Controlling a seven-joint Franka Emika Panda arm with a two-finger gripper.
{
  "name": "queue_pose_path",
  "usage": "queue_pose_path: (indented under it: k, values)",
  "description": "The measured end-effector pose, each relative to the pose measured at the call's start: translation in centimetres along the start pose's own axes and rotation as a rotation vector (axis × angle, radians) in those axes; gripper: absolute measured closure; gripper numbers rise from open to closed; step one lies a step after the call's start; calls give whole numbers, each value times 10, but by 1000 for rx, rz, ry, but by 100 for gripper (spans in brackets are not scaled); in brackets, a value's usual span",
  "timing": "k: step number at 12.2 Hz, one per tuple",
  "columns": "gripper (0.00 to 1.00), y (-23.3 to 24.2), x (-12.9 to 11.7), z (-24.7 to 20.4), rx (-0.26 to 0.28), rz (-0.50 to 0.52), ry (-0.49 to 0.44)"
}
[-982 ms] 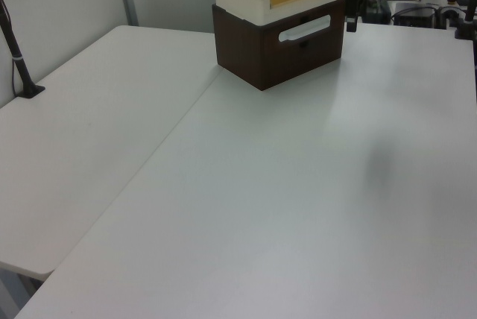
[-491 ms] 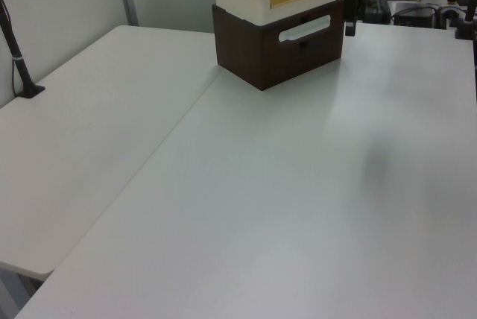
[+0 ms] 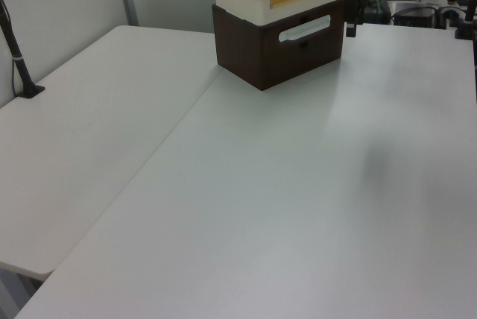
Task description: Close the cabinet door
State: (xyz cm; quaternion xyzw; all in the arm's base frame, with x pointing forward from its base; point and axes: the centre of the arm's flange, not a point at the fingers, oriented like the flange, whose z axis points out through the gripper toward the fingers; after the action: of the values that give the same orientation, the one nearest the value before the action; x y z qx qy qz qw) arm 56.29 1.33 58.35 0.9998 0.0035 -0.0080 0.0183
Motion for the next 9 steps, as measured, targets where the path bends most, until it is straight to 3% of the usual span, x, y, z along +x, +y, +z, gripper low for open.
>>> queue_pose_path:
  k: [4,9]
  values:
    - [98,3,1,-3,0,5,8]
    - [99,62,1,-73,-3,110,156]
